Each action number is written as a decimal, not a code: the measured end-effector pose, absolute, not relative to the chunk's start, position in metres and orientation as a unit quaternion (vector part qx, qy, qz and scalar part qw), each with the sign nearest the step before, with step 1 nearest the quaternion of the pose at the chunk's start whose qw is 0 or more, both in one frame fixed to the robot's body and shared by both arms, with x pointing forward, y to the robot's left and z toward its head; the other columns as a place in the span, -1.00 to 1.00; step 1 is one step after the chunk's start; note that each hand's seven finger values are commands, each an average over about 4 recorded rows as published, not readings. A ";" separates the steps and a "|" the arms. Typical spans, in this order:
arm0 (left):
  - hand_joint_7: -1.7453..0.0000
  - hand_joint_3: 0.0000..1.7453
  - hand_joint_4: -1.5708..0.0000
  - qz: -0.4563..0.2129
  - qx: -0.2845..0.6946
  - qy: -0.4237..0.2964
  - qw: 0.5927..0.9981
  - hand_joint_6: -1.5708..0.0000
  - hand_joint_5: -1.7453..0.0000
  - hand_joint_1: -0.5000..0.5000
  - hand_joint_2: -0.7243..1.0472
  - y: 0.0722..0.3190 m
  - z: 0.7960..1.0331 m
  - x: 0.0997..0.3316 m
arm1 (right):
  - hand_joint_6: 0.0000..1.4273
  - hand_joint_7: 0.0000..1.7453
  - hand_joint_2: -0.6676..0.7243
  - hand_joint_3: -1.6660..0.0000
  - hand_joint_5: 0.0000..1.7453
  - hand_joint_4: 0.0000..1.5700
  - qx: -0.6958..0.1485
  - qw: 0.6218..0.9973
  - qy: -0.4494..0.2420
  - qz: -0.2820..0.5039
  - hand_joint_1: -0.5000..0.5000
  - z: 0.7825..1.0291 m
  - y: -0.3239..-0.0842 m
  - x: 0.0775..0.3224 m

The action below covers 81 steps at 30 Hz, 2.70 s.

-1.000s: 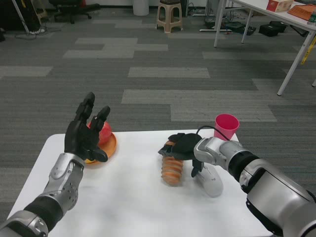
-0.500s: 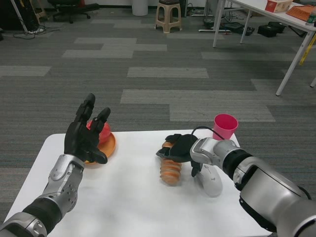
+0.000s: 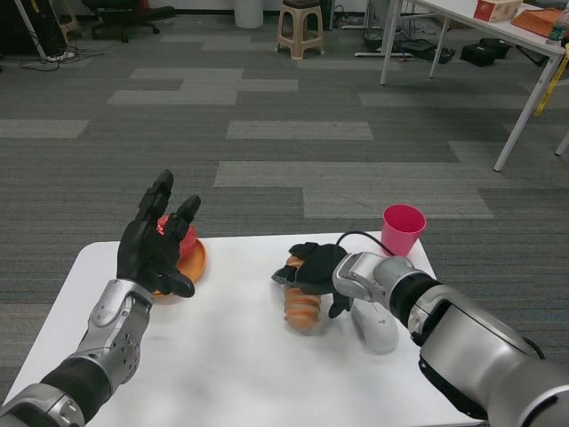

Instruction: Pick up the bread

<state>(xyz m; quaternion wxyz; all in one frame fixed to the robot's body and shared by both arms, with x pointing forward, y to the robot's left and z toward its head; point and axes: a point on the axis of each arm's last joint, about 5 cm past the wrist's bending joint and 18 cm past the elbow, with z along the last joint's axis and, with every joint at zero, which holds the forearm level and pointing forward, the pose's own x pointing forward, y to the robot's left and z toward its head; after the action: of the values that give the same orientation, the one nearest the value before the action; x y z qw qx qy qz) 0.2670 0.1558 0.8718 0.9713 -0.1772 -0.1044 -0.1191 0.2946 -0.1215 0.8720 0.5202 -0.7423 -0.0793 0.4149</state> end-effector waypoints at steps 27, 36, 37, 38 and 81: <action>1.00 -0.90 1.00 -0.116 -0.177 -0.106 0.972 1.00 0.53 1.00 -0.70 0.158 0.872 0.267 | 0.60 0.86 -0.84 -0.69 0.36 -0.51 -0.678 0.643 -0.063 0.350 -0.98 0.858 -0.131 0.281; 1.00 -0.90 1.00 -0.113 -0.173 -0.108 0.972 1.00 0.53 1.00 -0.70 0.161 0.873 0.267 | 0.42 0.92 -0.89 -0.64 0.44 -0.66 -0.640 0.698 -0.058 0.316 -0.98 0.854 -0.143 0.271; 1.00 -0.90 1.00 -0.113 -0.172 -0.109 0.972 1.00 0.53 1.00 -0.70 0.161 0.873 0.268 | 0.41 0.92 -0.89 -0.64 0.44 -0.67 -0.638 0.701 -0.059 0.313 -1.00 0.855 -0.144 0.270; 1.00 -0.90 1.00 -0.113 -0.172 -0.109 0.972 1.00 0.53 1.00 -0.70 0.162 0.873 0.268 | 0.40 0.92 -0.91 -0.64 0.44 -0.68 -0.635 0.706 -0.062 0.309 -1.00 0.855 -0.145 0.270; 1.00 -0.90 1.00 -0.119 -0.169 -0.113 0.972 1.00 0.53 1.00 -0.70 0.157 0.878 0.274 | 0.19 0.92 -0.89 -0.71 0.44 -0.45 -0.343 0.908 -0.239 0.033 -0.94 0.905 -0.185 0.228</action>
<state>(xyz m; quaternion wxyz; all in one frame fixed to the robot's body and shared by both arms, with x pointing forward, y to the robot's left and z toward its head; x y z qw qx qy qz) 0.2739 0.1572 0.8776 0.9720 -0.1687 -0.1127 -0.1189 0.2281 -0.1851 0.9048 0.9077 -0.3431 -0.2393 0.0326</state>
